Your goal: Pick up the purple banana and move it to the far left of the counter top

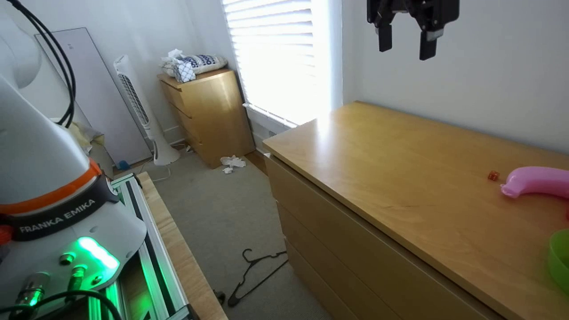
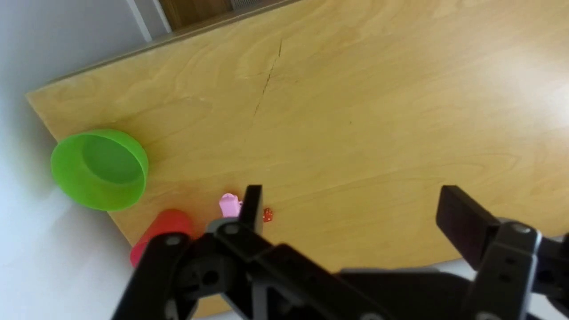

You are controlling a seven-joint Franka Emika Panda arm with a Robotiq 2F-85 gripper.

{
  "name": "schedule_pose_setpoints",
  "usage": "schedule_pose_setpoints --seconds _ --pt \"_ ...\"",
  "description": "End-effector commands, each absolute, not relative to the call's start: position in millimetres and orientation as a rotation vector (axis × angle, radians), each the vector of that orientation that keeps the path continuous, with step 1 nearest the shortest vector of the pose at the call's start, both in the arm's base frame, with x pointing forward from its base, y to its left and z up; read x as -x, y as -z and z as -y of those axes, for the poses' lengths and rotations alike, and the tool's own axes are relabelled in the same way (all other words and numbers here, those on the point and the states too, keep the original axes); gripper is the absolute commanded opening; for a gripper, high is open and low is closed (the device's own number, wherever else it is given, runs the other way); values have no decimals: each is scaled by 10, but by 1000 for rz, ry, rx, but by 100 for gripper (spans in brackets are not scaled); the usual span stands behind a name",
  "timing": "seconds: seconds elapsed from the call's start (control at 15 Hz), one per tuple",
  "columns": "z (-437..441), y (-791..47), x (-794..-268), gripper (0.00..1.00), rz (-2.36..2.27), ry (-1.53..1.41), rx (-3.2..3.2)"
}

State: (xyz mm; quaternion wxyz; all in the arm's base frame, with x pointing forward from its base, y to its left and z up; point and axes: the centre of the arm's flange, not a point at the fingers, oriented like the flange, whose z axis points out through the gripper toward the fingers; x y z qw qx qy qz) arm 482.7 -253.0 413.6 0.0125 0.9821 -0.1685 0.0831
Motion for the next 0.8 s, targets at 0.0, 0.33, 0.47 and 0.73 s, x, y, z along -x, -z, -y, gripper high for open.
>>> schedule_pose_setpoints --seconds 0.0,0.33,0.47,0.73 --pt "2939 -3750 -5167 100 404 -267 -3059" --pt "3320 -3252 -5364 100 331 -320 -3048" --pt "3453 -3067 -5408 100 316 -354 -3064" --pt "3670 -2804 -5451 100 287 -381 -3114"
